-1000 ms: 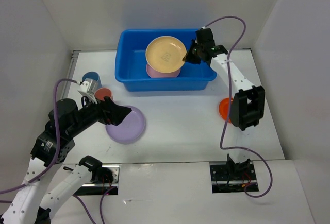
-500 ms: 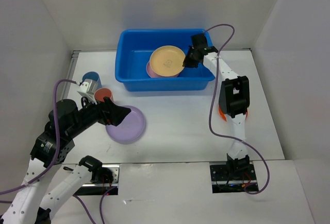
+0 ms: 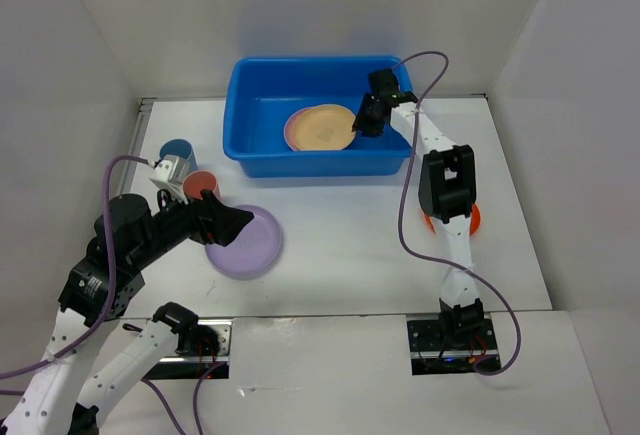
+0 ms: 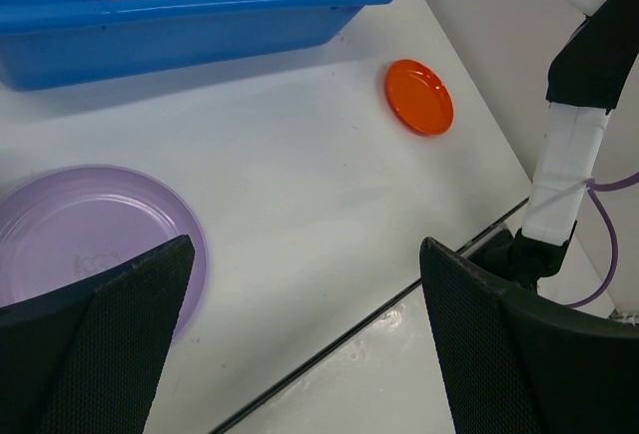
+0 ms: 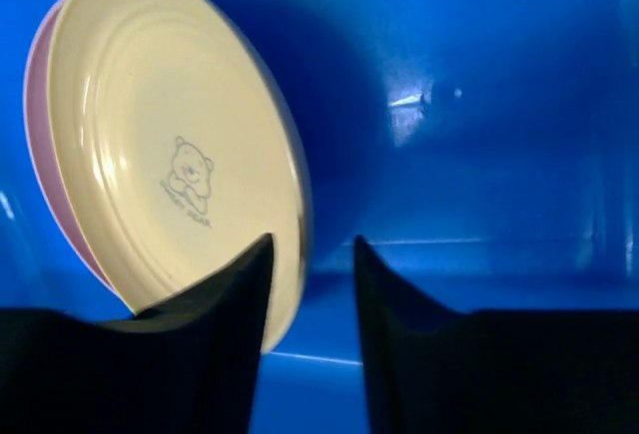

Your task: Place the mixed dishes into the plastic bin

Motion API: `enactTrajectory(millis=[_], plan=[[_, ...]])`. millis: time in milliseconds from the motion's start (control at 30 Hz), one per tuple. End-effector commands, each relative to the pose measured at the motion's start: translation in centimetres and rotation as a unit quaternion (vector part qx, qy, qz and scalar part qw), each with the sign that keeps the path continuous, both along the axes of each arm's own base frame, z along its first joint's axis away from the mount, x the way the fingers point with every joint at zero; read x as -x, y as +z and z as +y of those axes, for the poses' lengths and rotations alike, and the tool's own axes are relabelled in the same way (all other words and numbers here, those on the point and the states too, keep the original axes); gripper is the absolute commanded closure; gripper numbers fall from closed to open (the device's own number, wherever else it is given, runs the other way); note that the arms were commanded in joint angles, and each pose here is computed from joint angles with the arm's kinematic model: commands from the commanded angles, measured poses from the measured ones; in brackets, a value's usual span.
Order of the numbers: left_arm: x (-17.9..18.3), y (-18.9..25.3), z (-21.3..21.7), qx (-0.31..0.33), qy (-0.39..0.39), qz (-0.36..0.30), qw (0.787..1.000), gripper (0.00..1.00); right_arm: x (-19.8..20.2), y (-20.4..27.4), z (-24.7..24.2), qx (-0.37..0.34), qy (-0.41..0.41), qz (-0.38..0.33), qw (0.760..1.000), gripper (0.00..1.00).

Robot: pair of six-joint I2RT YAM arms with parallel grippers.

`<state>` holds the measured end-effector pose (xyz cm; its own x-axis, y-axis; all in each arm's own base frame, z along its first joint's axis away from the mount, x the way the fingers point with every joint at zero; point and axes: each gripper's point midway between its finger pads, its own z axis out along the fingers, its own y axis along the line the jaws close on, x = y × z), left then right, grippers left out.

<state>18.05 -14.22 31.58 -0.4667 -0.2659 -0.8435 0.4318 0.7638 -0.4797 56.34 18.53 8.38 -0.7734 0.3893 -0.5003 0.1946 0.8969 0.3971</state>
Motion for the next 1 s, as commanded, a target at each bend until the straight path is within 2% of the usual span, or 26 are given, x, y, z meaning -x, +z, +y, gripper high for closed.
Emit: enactTrajectory(millis=[0, 33, 67, 200, 267, 300, 333, 367, 400, 433, 467, 500, 533, 600, 633, 700, 800, 900, 967], plan=[[0.1, 0.3, 0.0, 0.011, 0.003, -0.002, 1.0, 0.0, -1.0, 6.4, 0.1, -0.009, 0.005, -0.063, 0.998, 0.55], [0.1, 0.3, 0.0, 0.011, 0.003, -0.002, 1.0, 0.0, -0.9, 7.4, 0.0, -0.008, 0.009, -0.069, 0.998, 0.49], [0.0, 0.3, 0.2, 0.009, 0.008, -0.003, 1.0, 0.0, -0.9, 9.8, -0.2, -0.009, 0.005, -0.09, 0.996, 0.4], [0.0, 0.3, 0.2, 0.009, 0.008, -0.003, 1.0, 0.0, 1.3, 16.9, 0.6, 0.003, 0.016, -0.136, 0.991, 0.24], [-0.2, 0.1, 0.1, 0.008, 0.008, 0.002, 1.0, 0.0, 3.1, 19.2, 0.8, -0.001, 0.022, -0.148, 0.989, 0.23], [-0.2, 0.1, 0.1, 0.008, 0.008, 0.002, 1.0, 0.0, 5.4, 23.1, 0.9, -0.021, 0.024, -0.175, 0.984, 0.22], [-0.2, 0.1, 0.1, 0.008, 0.008, 0.002, 1.0, 0.0, 6.8, 22.1, 2.3, -0.04, 0.035, -0.173, 0.984, 0.22], [-0.2, 0.1, 0.1, 0.008, 0.008, 0.002, 1.0, 0.0, 8.4, 23.2, 2.9, -0.059, 0.044, -0.185, 0.98, 0.22], [-0.2, 0.1, 0.1, 0.008, 0.008, 0.002, 1.0, 0.0, 11.4, 27.5, 2.7, -0.086, 0.047, -0.226, 0.969, 0.22], [-0.1, 0.3, 0.3, 0.008, 0.013, -0.003, 1.0, 0.0, 13.3, 25.7, 3.6, -0.096, 0.052, -0.208, 0.972, 0.22], [0.0, 0.1, 0.3, 0.007, 0.013, 0.001, 1.0, 0.0, 14.9, 26.1, 3.6, -0.105, 0.054, -0.209, 0.971, 0.22], [0.0, 0.1, 0.3, 0.007, 0.013, 0.001, 1.0, 0.0, 17.5, 28.9, 3.0, -0.118, 0.051, -0.236, 0.963, 0.22], [-0.1, 0.6, 0.5, 0.004, 0.016, -0.008, 1.0, 0.0, 19.3, 27.2, 3.5, -0.121, 0.061, -0.22, 0.966, 0.22], [0.0, 0.4, 0.5, 0.003, 0.016, -0.003, 1.0, 0.0, 23.0, 29.8, 3.5, -0.165, 0.07, -0.254, 0.95, 0.22], [0.0, 0.4, 0.5, 0.003, 0.016, -0.003, 1.0, 0.0, 24.2, 27.2, 3.9, -0.169, 0.077, -0.229, 0.955, 0.22], [0.0, 0.4, 0.5, 0.003, 0.016, -0.003, 1.0, 0.0, 26.5, 26.2, 5.5, -0.196, 0.098, -0.22, 0.951, 0.23], [0.1, 0.8, 0.6, 0.01, 0.017, -0.009, 1.0, 0.0, 29.6, 19.9, 7.9, -0.214, 0.137, -0.161, 0.954, 0.24], [0.1, 0.6, 0.4, 0.011, 0.013, -0.009, 1.0, 0.0, 32.2, 17.0, 10.5, -0.267, 0.171, -0.131, 0.939, 0.25], [0.1, 0.6, 0.4, 0.011, 0.013, -0.009, 1.0, 0.0, 32.8, 15.3, 12.1, -0.266, 0.178, -0.11, 0.941, 0.25]])
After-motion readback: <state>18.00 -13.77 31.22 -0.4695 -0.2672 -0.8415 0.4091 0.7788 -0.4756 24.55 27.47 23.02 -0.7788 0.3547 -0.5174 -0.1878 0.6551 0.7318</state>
